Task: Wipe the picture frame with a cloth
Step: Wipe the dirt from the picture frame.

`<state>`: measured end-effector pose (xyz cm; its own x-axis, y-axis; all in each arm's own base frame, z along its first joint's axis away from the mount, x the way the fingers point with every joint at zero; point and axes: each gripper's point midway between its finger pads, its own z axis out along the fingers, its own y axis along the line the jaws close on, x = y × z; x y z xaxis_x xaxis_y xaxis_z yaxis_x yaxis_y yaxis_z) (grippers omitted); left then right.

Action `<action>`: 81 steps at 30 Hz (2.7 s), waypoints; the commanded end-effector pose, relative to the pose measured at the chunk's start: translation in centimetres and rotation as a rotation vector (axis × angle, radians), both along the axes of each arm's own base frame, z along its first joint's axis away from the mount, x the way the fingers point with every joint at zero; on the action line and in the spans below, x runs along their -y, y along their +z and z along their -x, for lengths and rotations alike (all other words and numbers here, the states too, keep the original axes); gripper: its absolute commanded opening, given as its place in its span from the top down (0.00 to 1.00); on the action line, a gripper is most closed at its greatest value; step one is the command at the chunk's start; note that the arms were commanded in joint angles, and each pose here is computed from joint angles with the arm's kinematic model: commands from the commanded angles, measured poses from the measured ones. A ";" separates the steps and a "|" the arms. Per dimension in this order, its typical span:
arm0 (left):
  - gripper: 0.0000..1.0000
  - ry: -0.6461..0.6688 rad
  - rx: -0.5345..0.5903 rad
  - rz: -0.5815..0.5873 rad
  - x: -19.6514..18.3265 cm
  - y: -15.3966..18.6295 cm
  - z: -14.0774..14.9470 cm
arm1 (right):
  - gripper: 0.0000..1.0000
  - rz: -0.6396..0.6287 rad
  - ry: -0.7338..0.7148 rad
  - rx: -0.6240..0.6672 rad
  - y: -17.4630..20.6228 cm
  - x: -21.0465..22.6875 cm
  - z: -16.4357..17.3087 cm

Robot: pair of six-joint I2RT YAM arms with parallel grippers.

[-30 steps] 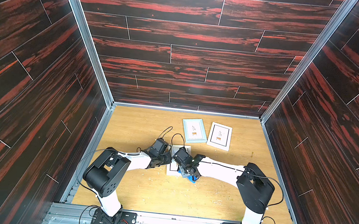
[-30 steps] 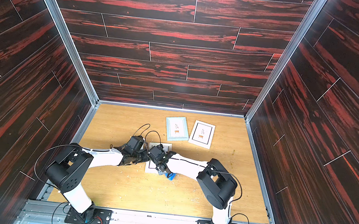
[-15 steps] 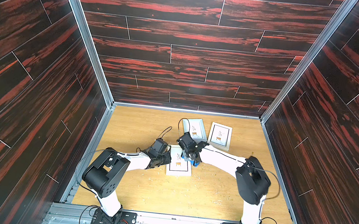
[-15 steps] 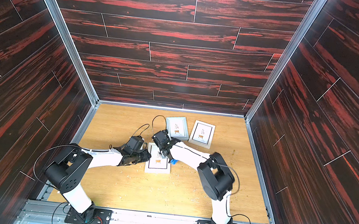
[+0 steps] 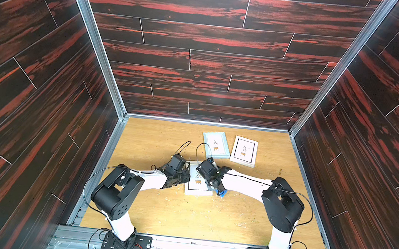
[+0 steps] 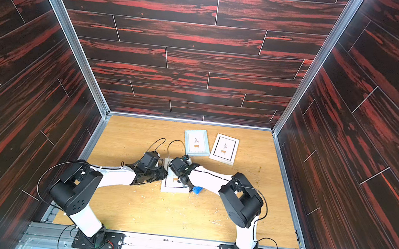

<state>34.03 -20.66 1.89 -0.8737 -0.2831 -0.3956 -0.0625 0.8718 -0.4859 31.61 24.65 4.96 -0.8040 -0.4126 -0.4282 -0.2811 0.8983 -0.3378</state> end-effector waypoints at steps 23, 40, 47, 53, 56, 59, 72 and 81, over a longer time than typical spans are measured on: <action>0.71 0.084 -0.319 -0.196 -4.6 -7.2 8.0 | 1.00 -0.322 0.143 -0.210 -1.1 -9.8 5.7; 0.71 0.094 -0.286 -0.161 -4.3 -6.3 7.7 | 1.00 -0.369 0.022 -0.233 -2.5 -6.8 4.6; 0.71 0.088 -0.268 -0.146 -4.1 -5.8 7.6 | 1.00 -0.296 0.004 -0.187 -2.4 -7.9 4.3; 0.71 0.069 -0.262 -0.133 -3.7 -5.8 7.5 | 1.00 -0.273 0.005 -0.155 -2.1 -4.7 3.4; 0.71 0.061 -0.256 -0.117 -3.4 -5.7 7.4 | 1.00 -0.329 0.036 -0.179 -2.6 -6.7 3.4; 0.71 0.051 -0.251 -0.106 -3.1 -5.6 7.4 | 1.00 -0.345 0.034 -0.167 -3.0 -8.5 1.5; 0.70 0.041 -0.260 -0.104 -3.0 -6.0 7.4 | 1.00 -0.367 0.087 -0.230 -3.4 -8.9 2.2; 0.71 0.023 -0.275 -0.099 -2.7 -6.3 7.6 | 1.00 -0.397 0.056 -0.160 -2.9 -9.8 -0.8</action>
<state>32.67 -20.80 1.92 -0.8582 -0.3369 -0.3873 -0.0976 0.8479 -0.5211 29.79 34.54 3.18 -0.8417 -0.3134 -0.4397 -0.3905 0.9157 0.0947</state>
